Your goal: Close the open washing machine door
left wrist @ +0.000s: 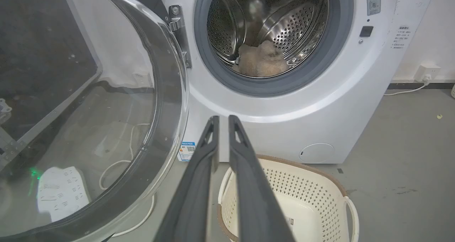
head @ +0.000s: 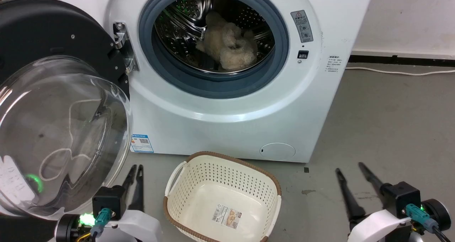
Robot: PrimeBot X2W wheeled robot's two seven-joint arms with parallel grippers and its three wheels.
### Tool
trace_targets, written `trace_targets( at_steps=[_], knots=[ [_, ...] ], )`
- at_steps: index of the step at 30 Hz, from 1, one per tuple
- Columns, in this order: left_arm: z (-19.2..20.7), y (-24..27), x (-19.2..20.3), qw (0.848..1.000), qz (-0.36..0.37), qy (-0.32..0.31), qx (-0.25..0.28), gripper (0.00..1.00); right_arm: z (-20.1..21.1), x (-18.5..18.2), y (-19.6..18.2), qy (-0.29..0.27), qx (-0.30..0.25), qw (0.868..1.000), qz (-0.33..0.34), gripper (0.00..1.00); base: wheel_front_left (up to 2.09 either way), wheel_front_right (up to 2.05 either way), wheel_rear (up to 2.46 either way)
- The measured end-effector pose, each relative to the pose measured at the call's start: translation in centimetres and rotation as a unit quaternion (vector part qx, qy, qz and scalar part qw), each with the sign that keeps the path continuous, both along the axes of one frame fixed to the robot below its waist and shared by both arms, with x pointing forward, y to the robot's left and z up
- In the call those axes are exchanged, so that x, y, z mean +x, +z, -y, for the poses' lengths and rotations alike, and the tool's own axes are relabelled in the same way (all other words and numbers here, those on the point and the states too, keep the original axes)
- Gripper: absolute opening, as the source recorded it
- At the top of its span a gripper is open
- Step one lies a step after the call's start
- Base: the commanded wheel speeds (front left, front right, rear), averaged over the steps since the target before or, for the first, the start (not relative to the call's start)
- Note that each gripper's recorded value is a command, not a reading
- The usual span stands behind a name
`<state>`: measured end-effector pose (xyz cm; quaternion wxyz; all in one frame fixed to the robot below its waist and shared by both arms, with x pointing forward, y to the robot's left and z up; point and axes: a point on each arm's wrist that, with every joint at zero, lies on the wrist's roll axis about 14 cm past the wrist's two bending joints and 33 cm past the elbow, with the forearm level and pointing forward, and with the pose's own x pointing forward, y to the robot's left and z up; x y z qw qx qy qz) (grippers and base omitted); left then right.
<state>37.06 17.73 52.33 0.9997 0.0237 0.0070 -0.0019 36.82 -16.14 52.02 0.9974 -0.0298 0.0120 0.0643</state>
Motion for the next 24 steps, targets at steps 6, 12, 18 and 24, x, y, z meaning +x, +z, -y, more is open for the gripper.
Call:
trace_targets(
  at_steps=[6, 12, 18, 24],
  knots=[
    [0.2, -0.1, 0.0, 1.0, 0.0, -0.003, 0.0, 1.0, 0.1, 0.0, 0.0, -0.002, 0.0, 1.0, 0.002, 1.0, 0.0, 0.0, 0.0],
    [0.3, 0.0, -0.1, 1.0, 0.005, -0.005, 0.0, 1.0, 0.1, 0.1, 0.2, -0.001, 0.004, 1.0, 0.008, 1.0, 0.0, 0.0, 0.0],
    [0.0, 0.0, -0.4, 1.0, 0.009, 0.0, -0.002, 1.0, -0.4, 0.2, 0.4, 0.006, 0.005, 1.0, 0.014, 1.0, 0.0, 0.0, 0.0],
    [-2.0, 0.4, -1.8, 0.999, 0.022, 0.03, -0.004, 1.0, -3.1, 0.8, 0.7, 0.046, 0.008, 0.999, 0.025, 1.0, 0.0, 0.0, 0.0]
  ],
)
